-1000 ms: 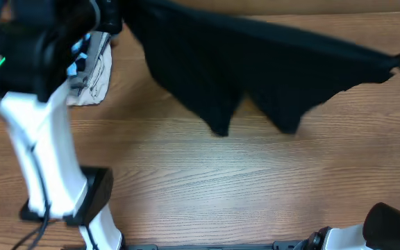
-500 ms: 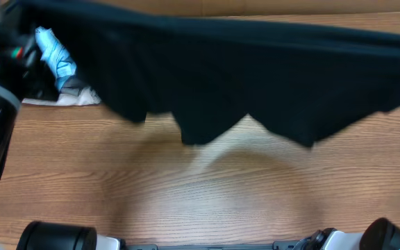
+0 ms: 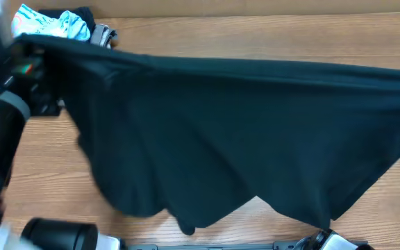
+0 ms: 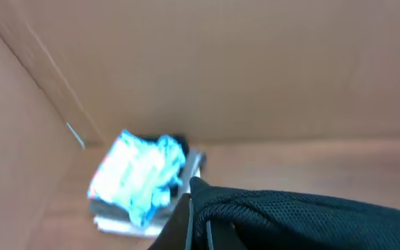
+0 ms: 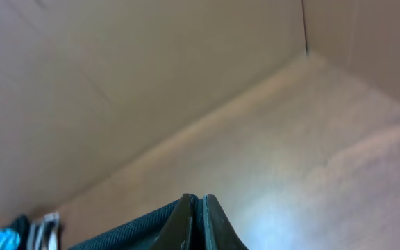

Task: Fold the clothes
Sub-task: 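Lift the shirt high with both grippers and shake it out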

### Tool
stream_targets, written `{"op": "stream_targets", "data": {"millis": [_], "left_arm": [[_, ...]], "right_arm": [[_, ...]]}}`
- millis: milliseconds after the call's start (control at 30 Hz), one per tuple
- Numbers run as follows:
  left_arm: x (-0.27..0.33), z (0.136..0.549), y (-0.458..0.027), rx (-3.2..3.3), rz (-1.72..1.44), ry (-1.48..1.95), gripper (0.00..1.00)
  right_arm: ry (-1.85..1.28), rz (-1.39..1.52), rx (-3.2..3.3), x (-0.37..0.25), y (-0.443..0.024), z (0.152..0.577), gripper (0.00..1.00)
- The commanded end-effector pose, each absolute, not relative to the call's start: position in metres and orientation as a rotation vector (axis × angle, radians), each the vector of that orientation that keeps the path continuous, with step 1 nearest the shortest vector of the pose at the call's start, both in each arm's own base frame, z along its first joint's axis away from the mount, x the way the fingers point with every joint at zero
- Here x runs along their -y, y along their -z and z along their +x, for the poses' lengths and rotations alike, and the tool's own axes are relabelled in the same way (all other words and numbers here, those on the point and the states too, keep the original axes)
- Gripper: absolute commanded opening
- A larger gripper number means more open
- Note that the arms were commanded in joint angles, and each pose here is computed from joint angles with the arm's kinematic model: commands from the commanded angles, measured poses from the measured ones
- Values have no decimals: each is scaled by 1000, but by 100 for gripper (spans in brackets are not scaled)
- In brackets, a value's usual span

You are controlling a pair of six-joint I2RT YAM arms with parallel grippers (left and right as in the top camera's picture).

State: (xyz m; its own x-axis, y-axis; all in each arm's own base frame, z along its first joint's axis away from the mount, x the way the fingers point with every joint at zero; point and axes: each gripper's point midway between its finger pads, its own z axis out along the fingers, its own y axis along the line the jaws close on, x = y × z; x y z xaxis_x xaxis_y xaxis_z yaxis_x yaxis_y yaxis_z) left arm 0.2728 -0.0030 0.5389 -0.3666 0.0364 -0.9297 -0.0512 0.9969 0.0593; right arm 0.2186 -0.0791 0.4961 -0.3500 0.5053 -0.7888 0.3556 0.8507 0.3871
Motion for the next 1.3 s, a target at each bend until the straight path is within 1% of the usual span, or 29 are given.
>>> {"op": "stream_targets", "data": {"millis": [0, 133, 167, 333, 433, 500, 567, 633, 767, 900, 1067, 1267], "left_arm": [[-7, 315, -501, -2084, -82, -173, 4], [0, 349, -452, -2256, -83, -166, 4], [2, 360, -433, -2321, -79, -172, 4], [5, 392, -364, -2533, -61, -220, 4], [8, 411, -341, -2578, -55, -229, 4], [9, 421, -337, -2568, -55, -222, 4], [12, 427, -341, -2542, -54, -199, 4], [15, 430, -361, -2464, -59, -164, 4], [17, 415, -396, -2364, -61, -126, 4], [15, 386, -437, -2254, -69, -93, 4], [9, 336, -477, -2147, -99, -63, 4], [-1, 278, -505, -2064, -114, -63, 4]], "right_arm": [[-156, 721, -2165, 111, -436, 240, 4], [-224, 758, -2351, 120, -376, 253, 4], [-249, 783, -2393, 123, -358, 257, 4], [-304, 840, -2473, 138, -306, 276, 4], [-313, 838, -2471, 144, -296, 286, 4], [-302, 829, -2450, 147, -299, 290, 4], [-289, 814, -2430, 148, -306, 290, 4], [-262, 786, -2390, 145, -327, 288, 4], [-219, 740, -2322, 137, -364, 277, 4], [-172, 689, -2244, 122, -409, 257, 4], [-115, 634, -2125, 101, -454, 231, 4], [-36, 602, -2005, 78, -484, 194, 4]]}}
